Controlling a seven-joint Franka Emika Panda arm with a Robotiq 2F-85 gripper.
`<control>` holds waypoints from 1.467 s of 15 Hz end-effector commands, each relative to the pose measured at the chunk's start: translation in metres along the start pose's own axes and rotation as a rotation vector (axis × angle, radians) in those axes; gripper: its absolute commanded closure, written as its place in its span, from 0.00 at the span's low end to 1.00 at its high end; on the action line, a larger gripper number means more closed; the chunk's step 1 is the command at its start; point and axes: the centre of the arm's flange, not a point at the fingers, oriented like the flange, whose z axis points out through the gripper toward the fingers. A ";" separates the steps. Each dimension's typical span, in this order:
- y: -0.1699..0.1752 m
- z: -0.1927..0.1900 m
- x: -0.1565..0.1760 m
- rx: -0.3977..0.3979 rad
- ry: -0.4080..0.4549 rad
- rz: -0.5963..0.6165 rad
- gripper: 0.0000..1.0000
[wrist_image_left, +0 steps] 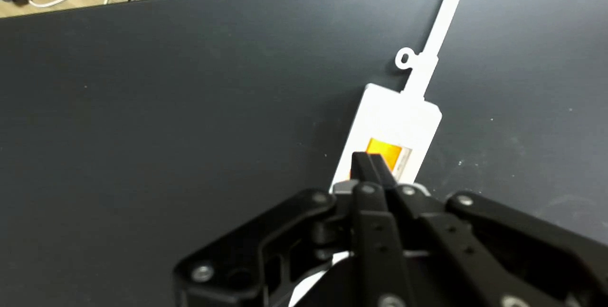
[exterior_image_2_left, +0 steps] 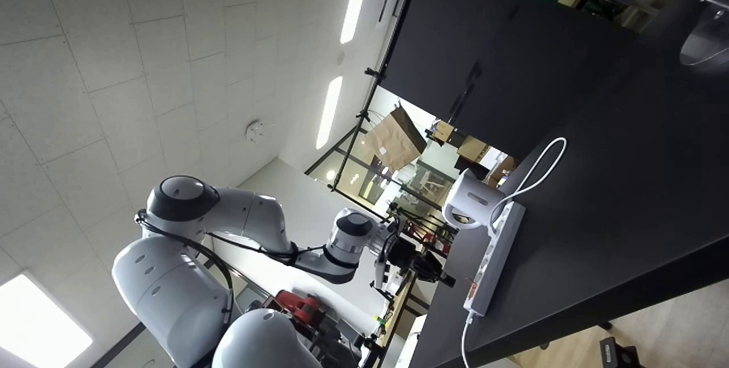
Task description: Press the button on the adaptor.
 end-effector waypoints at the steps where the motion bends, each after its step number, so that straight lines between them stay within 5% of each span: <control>1: -0.007 0.011 0.003 -0.016 -0.002 0.106 1.00; 22: -0.016 0.054 0.008 -0.009 0.044 0.236 1.00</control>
